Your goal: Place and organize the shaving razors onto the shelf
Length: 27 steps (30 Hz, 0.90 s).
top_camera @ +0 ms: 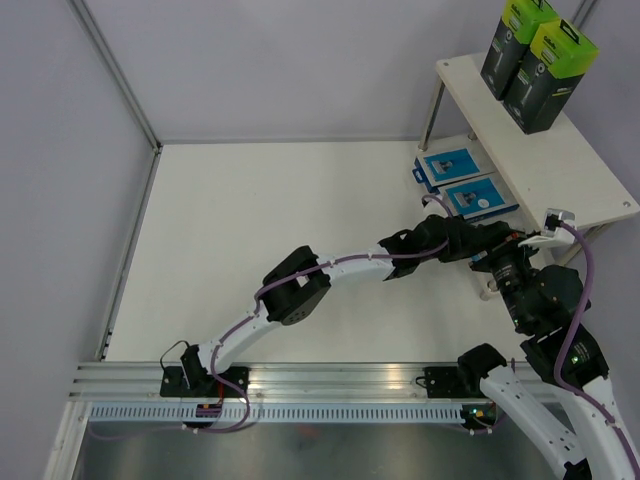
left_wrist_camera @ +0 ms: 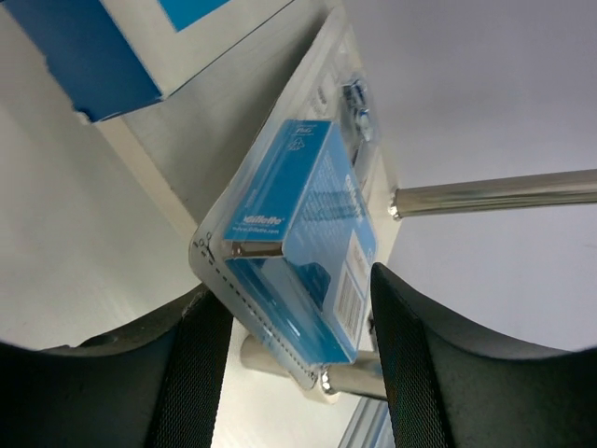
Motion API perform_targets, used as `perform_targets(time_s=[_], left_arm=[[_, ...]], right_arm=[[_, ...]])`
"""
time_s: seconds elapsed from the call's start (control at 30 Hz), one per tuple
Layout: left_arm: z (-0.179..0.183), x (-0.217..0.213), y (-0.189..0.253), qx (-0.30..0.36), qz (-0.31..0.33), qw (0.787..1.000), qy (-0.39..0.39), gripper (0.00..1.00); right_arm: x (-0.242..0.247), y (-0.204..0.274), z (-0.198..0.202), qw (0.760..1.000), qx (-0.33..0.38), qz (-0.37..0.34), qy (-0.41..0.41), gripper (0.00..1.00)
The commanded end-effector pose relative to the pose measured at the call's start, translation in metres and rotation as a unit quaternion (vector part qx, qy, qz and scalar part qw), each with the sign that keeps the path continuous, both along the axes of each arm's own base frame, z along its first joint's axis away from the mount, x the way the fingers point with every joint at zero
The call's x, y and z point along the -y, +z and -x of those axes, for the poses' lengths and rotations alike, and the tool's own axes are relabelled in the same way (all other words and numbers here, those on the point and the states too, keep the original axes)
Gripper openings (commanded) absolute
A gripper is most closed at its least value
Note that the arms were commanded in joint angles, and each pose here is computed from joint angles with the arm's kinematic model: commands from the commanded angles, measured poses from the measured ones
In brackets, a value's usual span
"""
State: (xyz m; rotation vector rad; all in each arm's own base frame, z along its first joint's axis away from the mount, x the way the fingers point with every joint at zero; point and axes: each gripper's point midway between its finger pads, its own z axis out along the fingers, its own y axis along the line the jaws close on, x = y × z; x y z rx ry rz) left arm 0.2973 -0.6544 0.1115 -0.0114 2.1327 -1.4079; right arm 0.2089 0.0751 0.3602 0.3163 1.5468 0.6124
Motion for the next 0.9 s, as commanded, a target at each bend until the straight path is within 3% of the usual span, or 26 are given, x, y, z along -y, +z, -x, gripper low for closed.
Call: perform_targets(time_s=[0.0, 0.4, 0.5, 0.67, 0.87], left_arm=[[0.005, -0.016, 0.017, 0.014, -0.055, 0.998, 0.001, 0.65], [0.011, -0.029, 0.009, 0.005, -0.087, 0.996, -0.015, 0.64], [0.009, -0.03, 0.011, -0.002, -0.078, 0.997, -0.014, 0.59], [0.009, -0.022, 0.015, -0.014, -0.045, 0.999, -0.024, 0.42], [0.006, -0.017, 0.016, -0.015, -0.028, 0.999, -0.02, 0.4]], right_arm=[[-0.001, -0.001, -0.004, 1.0, -0.003, -0.009, -0.005, 0.98], [-0.003, -0.004, -0.005, 1.0, -0.01, -0.018, -0.003, 0.98], [-0.003, -0.005, -0.005, 1.0, -0.012, -0.018, -0.002, 0.98], [-0.003, -0.007, -0.006, 1.0, -0.015, -0.02, -0.005, 0.98], [-0.001, -0.008, -0.008, 1.0, -0.017, -0.018, -0.012, 0.98]])
